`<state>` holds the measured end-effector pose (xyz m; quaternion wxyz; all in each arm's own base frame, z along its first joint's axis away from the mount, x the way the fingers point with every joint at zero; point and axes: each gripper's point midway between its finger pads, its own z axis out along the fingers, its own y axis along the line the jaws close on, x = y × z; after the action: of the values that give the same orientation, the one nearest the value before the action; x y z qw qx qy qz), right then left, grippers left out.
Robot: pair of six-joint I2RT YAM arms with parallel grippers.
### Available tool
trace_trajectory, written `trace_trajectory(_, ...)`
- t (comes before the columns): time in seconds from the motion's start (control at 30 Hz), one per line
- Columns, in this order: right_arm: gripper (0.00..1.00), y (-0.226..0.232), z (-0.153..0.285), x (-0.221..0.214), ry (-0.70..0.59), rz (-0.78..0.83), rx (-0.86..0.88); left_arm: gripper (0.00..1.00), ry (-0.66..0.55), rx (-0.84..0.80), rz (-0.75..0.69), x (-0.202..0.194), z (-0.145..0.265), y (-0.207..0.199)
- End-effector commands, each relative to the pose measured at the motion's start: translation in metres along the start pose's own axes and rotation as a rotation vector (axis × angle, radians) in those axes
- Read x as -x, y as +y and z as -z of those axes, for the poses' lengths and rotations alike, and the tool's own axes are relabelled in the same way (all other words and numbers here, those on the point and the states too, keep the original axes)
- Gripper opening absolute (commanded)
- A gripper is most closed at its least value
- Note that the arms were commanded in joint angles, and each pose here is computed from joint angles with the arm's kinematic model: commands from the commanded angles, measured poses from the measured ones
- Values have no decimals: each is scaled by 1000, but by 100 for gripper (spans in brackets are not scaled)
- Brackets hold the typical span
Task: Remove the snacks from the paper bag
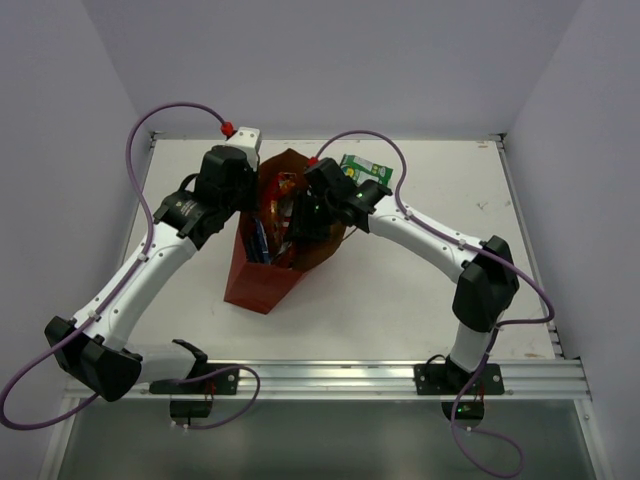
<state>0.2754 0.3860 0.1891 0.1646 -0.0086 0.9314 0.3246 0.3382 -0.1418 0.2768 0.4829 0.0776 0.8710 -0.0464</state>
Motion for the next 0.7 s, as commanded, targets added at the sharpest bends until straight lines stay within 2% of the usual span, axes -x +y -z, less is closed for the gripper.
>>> trace_trajectory(0.0, 25, 19, 8, 10, -29, 1, 45, 0, -164, -54, 64, 45, 23, -8)
trace_trajectory(0.07, 17, 23, 14, 13, -46, 6, 55, 0, -163, -51, 60, 44, 23, -8)
trace_trajectory(0.1, 9, 26, 18, 15, -56, 10, 62, 0, -162, -48, 60, 44, 23, -7)
trace_trajectory(0.2, 0, 34, 30, 21, -85, 25, 85, 0, -154, -43, 56, 40, 20, -7)
trace_trajectory(0.43, 0, 62, 65, 36, -152, 80, 168, 0, -146, -20, 44, 35, 17, -2)
trace_trajectory(0.67, 0, 95, 109, 58, -273, 167, 262, 0, -147, -13, 27, 28, 17, 1)
